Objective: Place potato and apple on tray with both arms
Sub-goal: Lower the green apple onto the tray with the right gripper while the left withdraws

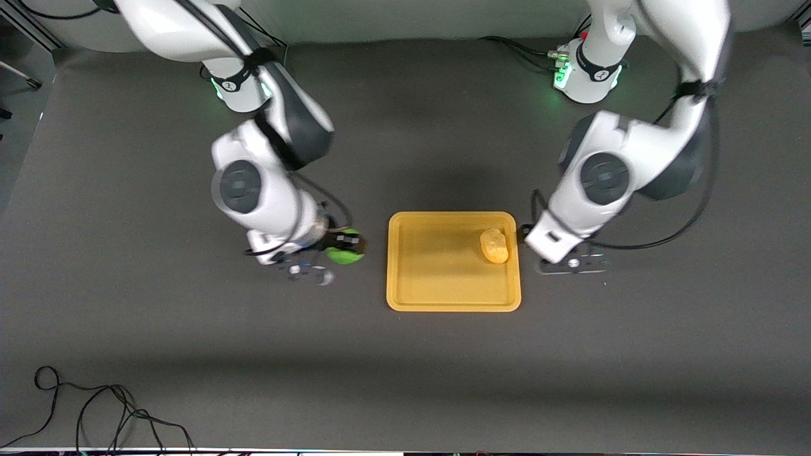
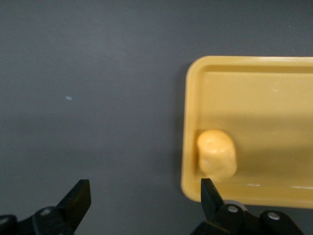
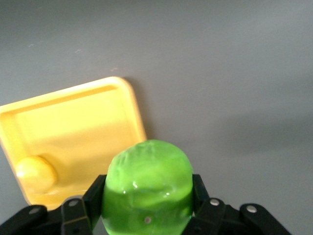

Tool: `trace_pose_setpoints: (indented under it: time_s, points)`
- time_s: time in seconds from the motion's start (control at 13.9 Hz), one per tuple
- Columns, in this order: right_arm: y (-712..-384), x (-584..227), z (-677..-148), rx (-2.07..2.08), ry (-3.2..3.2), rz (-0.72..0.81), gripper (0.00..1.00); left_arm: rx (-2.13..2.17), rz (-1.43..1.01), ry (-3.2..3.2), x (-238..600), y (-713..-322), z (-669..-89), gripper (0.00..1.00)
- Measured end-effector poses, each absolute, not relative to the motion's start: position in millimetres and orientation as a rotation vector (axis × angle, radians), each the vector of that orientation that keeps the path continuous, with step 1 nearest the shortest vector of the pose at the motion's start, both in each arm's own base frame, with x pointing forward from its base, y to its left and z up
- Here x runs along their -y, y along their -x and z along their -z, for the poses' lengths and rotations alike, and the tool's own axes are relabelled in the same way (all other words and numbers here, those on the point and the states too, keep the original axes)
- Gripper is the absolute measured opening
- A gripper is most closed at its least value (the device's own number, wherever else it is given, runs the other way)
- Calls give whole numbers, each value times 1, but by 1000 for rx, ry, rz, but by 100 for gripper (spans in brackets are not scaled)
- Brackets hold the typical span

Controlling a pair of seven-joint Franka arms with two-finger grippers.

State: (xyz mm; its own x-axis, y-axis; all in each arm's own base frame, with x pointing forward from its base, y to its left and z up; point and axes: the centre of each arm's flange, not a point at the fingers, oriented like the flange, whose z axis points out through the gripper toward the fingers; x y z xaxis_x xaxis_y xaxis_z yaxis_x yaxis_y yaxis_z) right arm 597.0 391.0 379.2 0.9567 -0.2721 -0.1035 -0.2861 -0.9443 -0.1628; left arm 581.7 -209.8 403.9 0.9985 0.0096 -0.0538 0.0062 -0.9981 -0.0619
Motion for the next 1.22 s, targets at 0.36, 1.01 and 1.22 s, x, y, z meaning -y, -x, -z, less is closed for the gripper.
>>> trace_pose_setpoints:
  time_s: [0.36,1.01,1.22]
  points:
    - [-577,-494,-278,-431,2906,-85,74,-119,-57,3085,96,-574,-480,100]
    - [-558,-527,-199,-436,2898,-52,74,-152,81,3127,26,-511,-600,100]
    - [-563,-521,-199,-426,2924,-25,76,-156,81,3130,29,-515,-591,100]
